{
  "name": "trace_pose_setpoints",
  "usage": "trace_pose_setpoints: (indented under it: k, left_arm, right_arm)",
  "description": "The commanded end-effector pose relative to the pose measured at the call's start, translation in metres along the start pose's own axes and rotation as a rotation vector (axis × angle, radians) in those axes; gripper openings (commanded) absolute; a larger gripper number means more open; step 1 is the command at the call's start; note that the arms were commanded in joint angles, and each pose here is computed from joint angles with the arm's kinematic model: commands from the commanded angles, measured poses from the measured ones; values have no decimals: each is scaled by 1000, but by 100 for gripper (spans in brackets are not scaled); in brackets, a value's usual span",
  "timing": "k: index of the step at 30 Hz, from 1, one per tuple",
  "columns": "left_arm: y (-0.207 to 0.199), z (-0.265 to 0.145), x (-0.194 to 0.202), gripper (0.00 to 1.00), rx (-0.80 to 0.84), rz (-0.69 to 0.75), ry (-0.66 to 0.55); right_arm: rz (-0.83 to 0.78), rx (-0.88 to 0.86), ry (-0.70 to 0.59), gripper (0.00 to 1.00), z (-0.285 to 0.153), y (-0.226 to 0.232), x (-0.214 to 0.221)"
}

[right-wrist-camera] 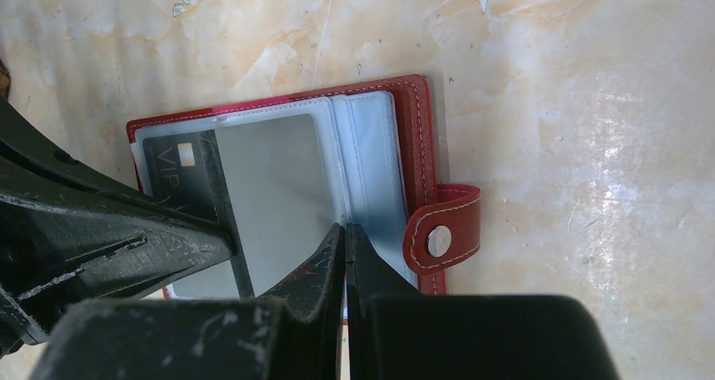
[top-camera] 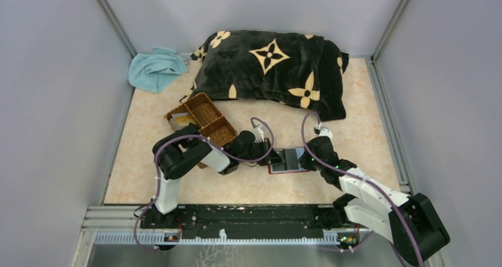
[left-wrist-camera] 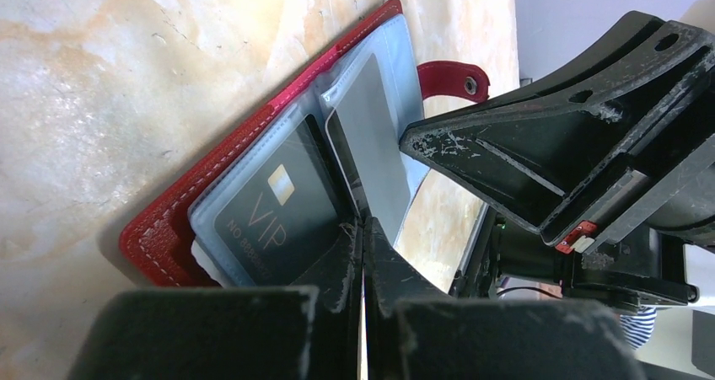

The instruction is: Take the credit cards out of the card holder

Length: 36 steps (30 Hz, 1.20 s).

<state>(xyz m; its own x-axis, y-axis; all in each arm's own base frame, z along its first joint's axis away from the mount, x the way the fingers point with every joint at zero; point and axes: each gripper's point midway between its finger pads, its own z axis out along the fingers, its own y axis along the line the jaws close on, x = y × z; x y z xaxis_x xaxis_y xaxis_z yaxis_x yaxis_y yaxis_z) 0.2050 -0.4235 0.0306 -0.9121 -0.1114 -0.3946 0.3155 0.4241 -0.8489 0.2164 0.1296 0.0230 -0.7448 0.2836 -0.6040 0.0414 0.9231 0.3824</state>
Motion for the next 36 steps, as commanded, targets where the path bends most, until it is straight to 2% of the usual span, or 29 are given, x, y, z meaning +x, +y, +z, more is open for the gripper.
trace_pose_setpoints:
  k: [1,16,22,36]
  left_arm:
    - [-3,-1,5,0,32,4,11]
    - [8,-32,1,0,7,9,-27]
    - [0,-37,0,0,34,12,-34]
    - [-9,-78,-16,0,29,94,-94]
  right_arm:
    - [6,13,46,0,2,-7,14]
    - [0,22,41,0,4,-7,11]
    - [1,23,46,0,4,-7,12]
    - [-1,9,42,0,5,-4,10]
